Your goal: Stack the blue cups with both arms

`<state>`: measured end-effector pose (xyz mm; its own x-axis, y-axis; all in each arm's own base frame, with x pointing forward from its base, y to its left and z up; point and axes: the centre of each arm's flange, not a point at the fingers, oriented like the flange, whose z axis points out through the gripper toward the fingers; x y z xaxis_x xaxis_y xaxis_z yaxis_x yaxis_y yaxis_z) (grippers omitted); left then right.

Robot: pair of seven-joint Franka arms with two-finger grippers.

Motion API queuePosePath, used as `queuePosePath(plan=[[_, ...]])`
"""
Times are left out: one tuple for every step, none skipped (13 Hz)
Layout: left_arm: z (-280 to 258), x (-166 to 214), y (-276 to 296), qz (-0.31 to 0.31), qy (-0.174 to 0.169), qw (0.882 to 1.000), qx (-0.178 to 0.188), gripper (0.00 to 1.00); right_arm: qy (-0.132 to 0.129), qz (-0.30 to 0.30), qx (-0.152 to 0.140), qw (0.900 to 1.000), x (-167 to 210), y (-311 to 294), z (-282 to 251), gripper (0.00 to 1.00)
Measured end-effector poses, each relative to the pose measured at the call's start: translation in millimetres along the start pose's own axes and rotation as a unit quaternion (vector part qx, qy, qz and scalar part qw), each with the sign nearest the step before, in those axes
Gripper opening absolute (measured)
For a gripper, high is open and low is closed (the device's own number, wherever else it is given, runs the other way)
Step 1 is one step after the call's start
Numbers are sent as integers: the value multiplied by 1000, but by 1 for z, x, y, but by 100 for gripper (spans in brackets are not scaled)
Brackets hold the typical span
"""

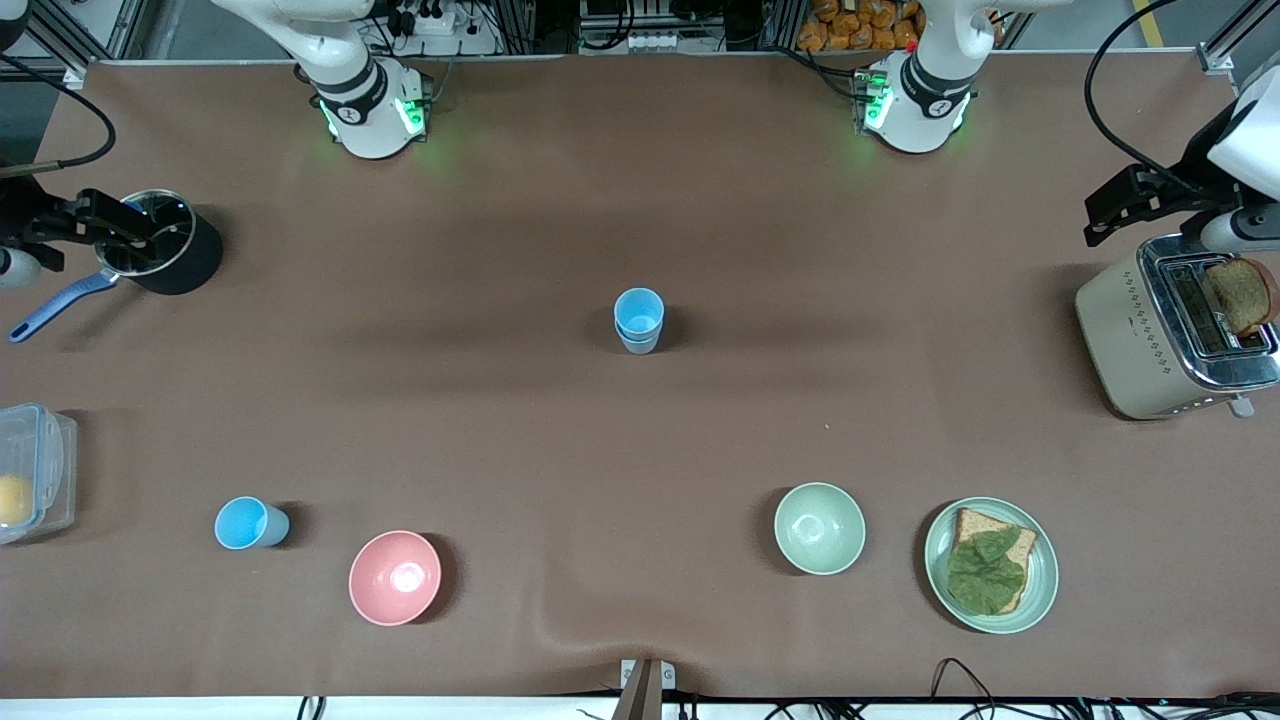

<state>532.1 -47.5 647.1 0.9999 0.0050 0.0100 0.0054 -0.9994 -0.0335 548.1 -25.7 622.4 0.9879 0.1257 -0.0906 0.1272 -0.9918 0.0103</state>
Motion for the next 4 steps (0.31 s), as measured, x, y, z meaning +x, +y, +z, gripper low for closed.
queuePosePath(plan=[[0,0,0,0,0,1000,0,100,2,3,1,1000,-1,3,-1,100],[0,0,0,0,0,1000,0,100,5,7,5,1000,-2,7,-4,100],[0,0,0,0,0,1000,0,100,10,10,10,1000,-3,9,-7,100],[0,0,0,0,0,1000,0,100,12,12,12,1000,-5,10,-9,100]])
